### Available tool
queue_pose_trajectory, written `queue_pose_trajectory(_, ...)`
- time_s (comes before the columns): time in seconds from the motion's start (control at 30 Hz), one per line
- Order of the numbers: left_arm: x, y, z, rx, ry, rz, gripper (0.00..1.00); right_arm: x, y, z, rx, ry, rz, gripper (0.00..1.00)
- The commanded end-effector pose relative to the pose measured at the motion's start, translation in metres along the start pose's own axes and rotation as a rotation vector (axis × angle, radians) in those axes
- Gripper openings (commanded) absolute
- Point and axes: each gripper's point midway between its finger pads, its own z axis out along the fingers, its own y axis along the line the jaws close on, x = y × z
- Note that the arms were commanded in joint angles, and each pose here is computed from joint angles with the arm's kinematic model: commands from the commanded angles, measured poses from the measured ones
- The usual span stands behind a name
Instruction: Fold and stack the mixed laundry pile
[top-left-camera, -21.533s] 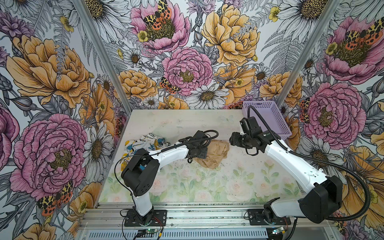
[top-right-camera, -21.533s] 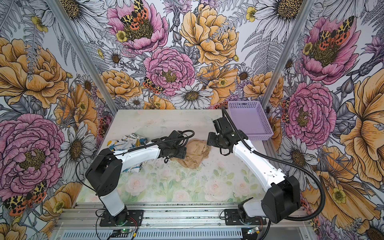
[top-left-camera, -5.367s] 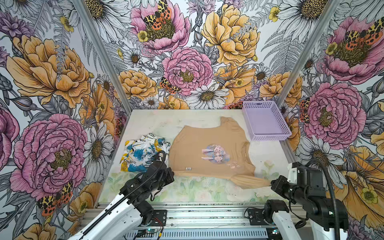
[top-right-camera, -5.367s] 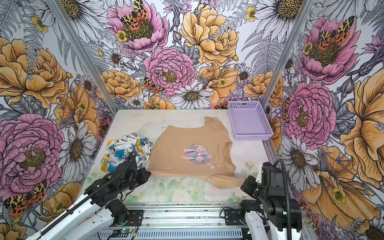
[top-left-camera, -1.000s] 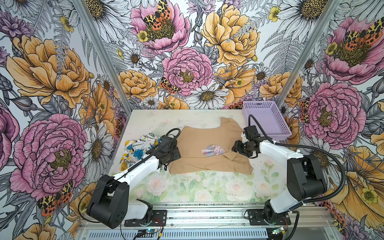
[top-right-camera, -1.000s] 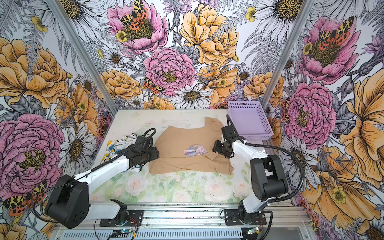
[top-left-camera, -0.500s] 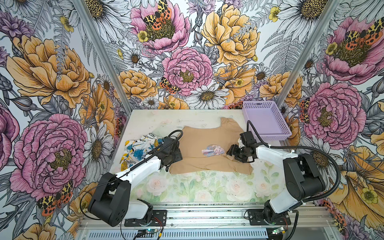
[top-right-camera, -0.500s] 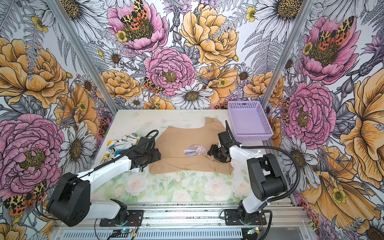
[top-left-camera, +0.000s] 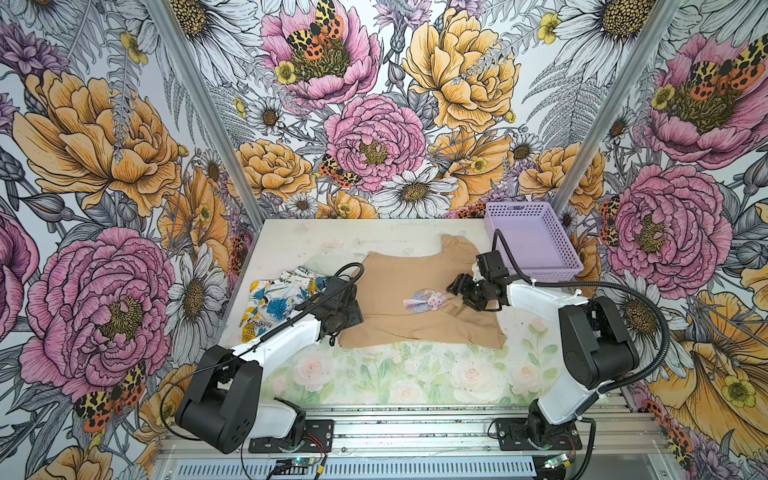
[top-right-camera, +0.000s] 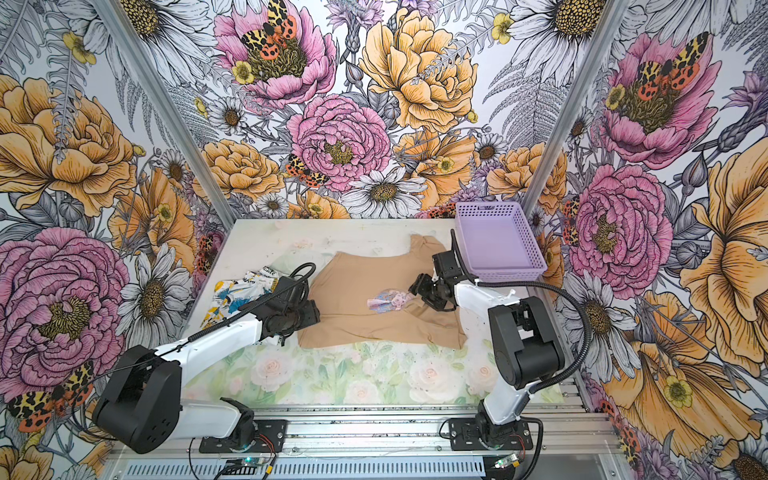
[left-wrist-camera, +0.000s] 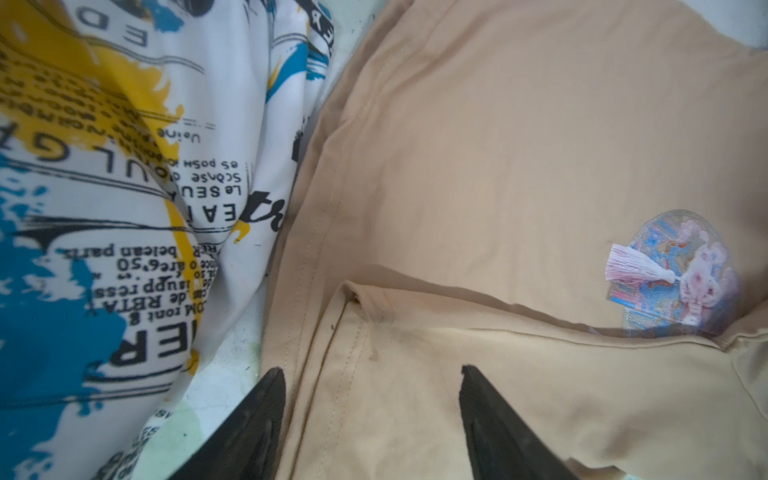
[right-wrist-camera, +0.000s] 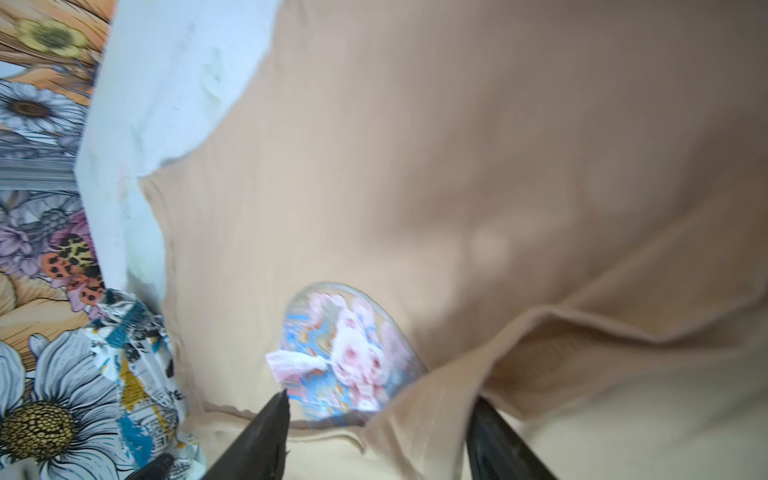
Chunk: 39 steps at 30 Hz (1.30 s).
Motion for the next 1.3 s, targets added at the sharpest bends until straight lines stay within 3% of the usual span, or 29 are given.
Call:
queue_pose_trajectory(0.0,-0.006,0.004,-0.005,-0.004,-0.036,-0.026,0.68,-0.019,0.017,0.005,-0.030,-0.030,-0.041,0.68)
queue_pose_trajectory(0.27,-0.001,0.004,-0.007,0.011,-0.028,-0.026,0.69,-0.025,0.005,-0.021,0.090,-0.078,-0.144,0.68)
queue_pose_trajectory(0.43,0.016,-0.002,-0.006,0.041,0.021,-0.014,0.68,0.015,-0.029,-0.050,0.199,0.009,-0.175,0.65)
queue_pose_trajectory(0.63,0.046,-0.003,-0.004,0.046,0.093,-0.003,0.64,0.082,-0.090,-0.084,0.292,0.117,-0.075,0.52)
queue_pose_trajectory(0.8,0.063,0.005,0.001,0.029,0.130,-0.018,0.57,0.107,-0.112,-0.094,0.297,0.125,0.013,0.45)
queue_pose_trajectory(1.1,0.074,0.010,0.015,-0.011,0.177,0.007,0.44,0.107,-0.138,-0.094,0.384,0.094,0.069,0.30)
queue_pose_trajectory(1.27,0.081,0.019,0.025,-0.058,0.209,0.023,0.43,0.095,-0.158,-0.094,0.462,0.051,0.068,0.27)
